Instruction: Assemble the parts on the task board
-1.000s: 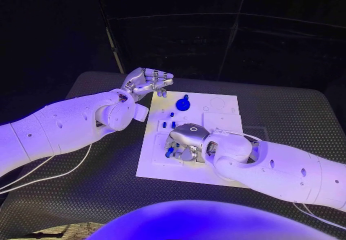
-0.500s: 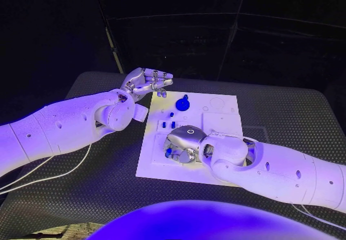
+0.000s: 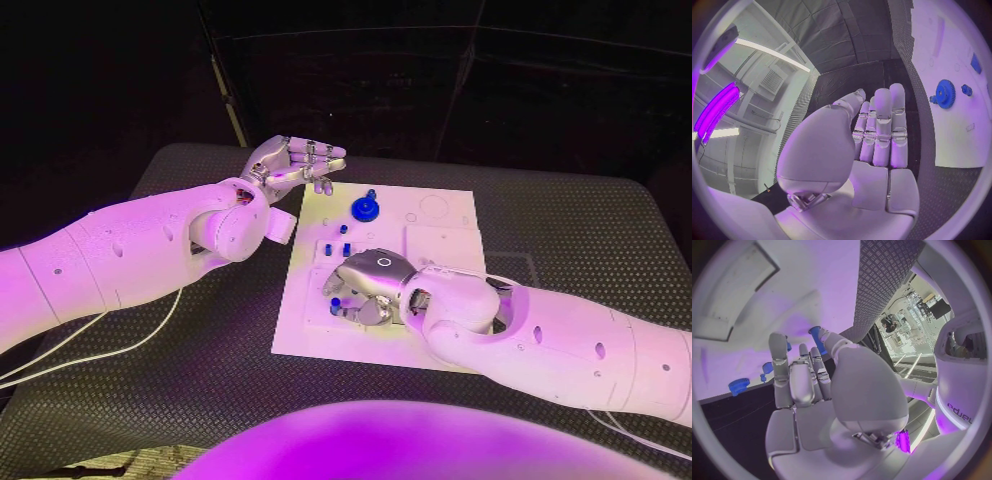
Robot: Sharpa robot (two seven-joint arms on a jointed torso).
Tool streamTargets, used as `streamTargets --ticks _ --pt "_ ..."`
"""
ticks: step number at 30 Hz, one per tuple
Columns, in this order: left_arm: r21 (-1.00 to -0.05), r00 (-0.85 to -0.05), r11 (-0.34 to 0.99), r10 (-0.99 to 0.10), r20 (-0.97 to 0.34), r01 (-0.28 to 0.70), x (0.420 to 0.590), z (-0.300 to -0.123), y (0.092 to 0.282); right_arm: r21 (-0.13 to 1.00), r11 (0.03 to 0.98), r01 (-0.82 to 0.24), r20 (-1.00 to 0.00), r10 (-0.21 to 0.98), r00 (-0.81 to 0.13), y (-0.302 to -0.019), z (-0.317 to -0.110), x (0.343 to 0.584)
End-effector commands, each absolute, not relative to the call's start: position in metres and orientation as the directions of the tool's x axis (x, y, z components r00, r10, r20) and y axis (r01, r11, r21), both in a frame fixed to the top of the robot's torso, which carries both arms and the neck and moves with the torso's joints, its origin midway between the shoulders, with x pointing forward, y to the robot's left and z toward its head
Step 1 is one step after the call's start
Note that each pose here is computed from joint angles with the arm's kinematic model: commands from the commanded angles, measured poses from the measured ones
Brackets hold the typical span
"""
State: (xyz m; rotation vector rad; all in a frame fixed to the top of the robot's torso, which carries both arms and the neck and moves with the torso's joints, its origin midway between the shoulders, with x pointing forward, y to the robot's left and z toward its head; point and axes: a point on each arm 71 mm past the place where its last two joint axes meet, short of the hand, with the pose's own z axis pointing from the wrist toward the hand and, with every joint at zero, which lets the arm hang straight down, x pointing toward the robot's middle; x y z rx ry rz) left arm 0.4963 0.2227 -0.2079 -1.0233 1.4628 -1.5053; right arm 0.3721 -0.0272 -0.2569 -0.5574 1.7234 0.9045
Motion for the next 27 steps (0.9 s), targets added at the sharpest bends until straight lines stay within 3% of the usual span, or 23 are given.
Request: streamTargets --ticks 1,9,18,22,27 --pt "-0.999 -0.375 -0.038 -0.926 0.033 0.005 0.496 -0.206 0.222 0.346 0.576 -0.741 -0.938 0.187 -0.292 -0.031 -0.247 0.370" --pt "-0.999 -0.371 -0.035 -0.928 0.031 0.005 0.496 -0.206 0.225 0.402 0.593 -0.698 -0.916 0.269 -0.298 -0.071 -0.237 0.364" --pt "-1.000 -0.363 -0.030 -0.931 0.027 0.004 0.496 -0.207 0.228 0.631 0.675 -0.382 -0.774 0.515 -0.368 -0.162 -0.212 0.391" --pt "-1.000 -0.360 -0.028 -0.933 0.026 0.002 0.496 -0.207 0.229 0.638 0.728 -0.249 -0.754 0.527 -0.391 -0.193 -0.214 0.395" --pt "-1.000 -0.359 -0.027 -0.933 0.025 0.000 0.497 -0.207 0.230 0.565 0.812 -0.148 -0.782 0.470 -0.409 -0.216 -0.225 0.396"
